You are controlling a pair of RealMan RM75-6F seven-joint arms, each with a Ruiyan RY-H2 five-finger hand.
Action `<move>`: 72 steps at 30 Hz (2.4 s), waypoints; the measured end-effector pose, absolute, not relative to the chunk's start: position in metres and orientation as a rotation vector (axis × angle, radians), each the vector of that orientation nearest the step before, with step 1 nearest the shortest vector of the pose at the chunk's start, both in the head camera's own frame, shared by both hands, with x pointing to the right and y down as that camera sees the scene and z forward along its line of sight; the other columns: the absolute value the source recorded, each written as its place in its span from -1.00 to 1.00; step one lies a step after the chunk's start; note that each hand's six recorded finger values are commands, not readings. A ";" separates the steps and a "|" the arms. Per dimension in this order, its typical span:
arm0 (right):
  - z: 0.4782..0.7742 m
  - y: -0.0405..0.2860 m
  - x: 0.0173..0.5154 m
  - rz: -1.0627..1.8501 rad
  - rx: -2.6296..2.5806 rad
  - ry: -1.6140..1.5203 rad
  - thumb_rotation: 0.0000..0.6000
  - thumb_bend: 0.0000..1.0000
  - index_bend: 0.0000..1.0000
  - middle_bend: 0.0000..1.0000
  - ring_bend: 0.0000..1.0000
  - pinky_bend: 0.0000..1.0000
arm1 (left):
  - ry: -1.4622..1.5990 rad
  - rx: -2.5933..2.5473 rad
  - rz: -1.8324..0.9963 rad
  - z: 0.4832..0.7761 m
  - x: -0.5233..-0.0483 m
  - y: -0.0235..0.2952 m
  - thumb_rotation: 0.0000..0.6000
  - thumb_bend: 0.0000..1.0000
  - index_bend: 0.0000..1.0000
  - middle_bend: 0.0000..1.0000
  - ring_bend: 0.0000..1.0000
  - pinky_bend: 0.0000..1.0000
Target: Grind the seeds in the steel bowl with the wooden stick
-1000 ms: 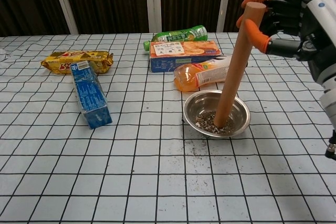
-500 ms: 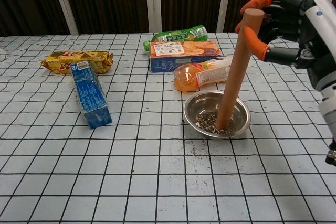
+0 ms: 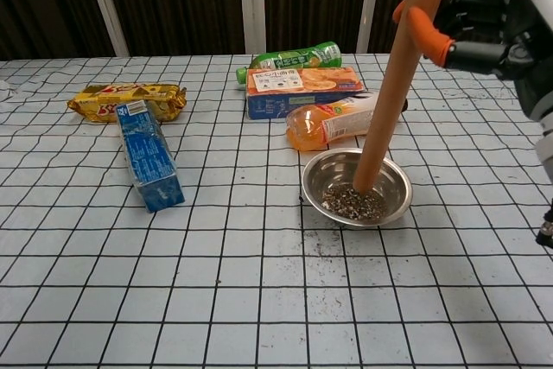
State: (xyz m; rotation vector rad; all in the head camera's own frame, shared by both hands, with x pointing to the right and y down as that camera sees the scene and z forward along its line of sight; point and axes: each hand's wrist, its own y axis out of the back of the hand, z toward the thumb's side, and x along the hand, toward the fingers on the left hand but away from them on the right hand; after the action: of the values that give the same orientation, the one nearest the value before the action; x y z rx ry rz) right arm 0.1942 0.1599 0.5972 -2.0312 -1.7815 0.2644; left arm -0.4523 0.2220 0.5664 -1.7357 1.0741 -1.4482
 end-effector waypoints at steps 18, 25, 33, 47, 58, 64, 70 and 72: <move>0.522 0.131 0.303 0.395 -1.804 -1.555 1.00 0.19 0.51 0.12 0.20 0.08 | 1.058 -1.724 -1.443 0.566 -0.450 0.223 1.00 -0.95 -1.00 -1.00 -1.00 -1.00; 0.535 0.144 0.356 0.618 -1.719 -1.415 1.00 0.19 0.51 0.12 0.20 0.08 | 1.068 -1.724 -1.450 0.567 -0.449 0.224 1.00 -0.95 -1.00 -1.00 -1.00 -1.00; 0.549 0.149 0.387 0.840 -1.572 -1.161 1.00 0.20 0.52 0.13 0.22 0.08 | 1.074 -1.730 -1.456 0.568 -0.449 0.224 1.00 -0.95 -1.00 -1.00 -1.00 -1.00; 0.587 0.159 0.396 1.161 -1.406 -0.757 1.00 0.20 0.52 0.13 0.22 0.08 | 1.072 -1.740 -1.450 0.568 -0.450 0.224 1.00 -0.95 -1.00 -1.00 -1.00 -1.00; 0.578 0.165 0.387 1.168 -1.428 -0.770 1.00 0.20 0.24 0.01 0.06 -0.02 | 1.075 -1.738 -1.447 0.567 -0.450 0.224 1.00 -0.95 -1.00 -1.00 -1.00 -1.00; 0.566 0.168 0.383 1.136 -1.416 -0.810 1.00 0.20 0.08 -0.12 -0.09 -0.15 | 1.078 -1.738 -1.444 0.566 -0.450 0.224 1.00 -0.95 -1.00 -1.00 -1.00 -1.00; 0.555 0.174 0.377 1.107 -1.429 -0.844 1.00 0.20 -0.08 -0.24 -0.22 -0.29 | 1.076 -1.740 -1.442 0.566 -0.449 0.224 1.00 -0.95 -1.00 -1.00 -1.00 -1.00; 0.549 0.177 0.373 1.085 -1.436 -0.861 1.00 0.20 -0.08 -0.24 -0.22 -0.29 | 1.077 -1.741 -1.442 0.566 -0.449 0.224 1.00 -0.95 -1.00 -1.00 -1.00 -1.00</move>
State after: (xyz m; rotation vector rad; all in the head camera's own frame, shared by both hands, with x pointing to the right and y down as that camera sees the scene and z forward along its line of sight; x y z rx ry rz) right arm 0.3734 0.1766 0.5487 -1.4359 -0.8614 1.0851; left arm -0.4492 0.2238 0.5665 -1.7413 1.0767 -1.4421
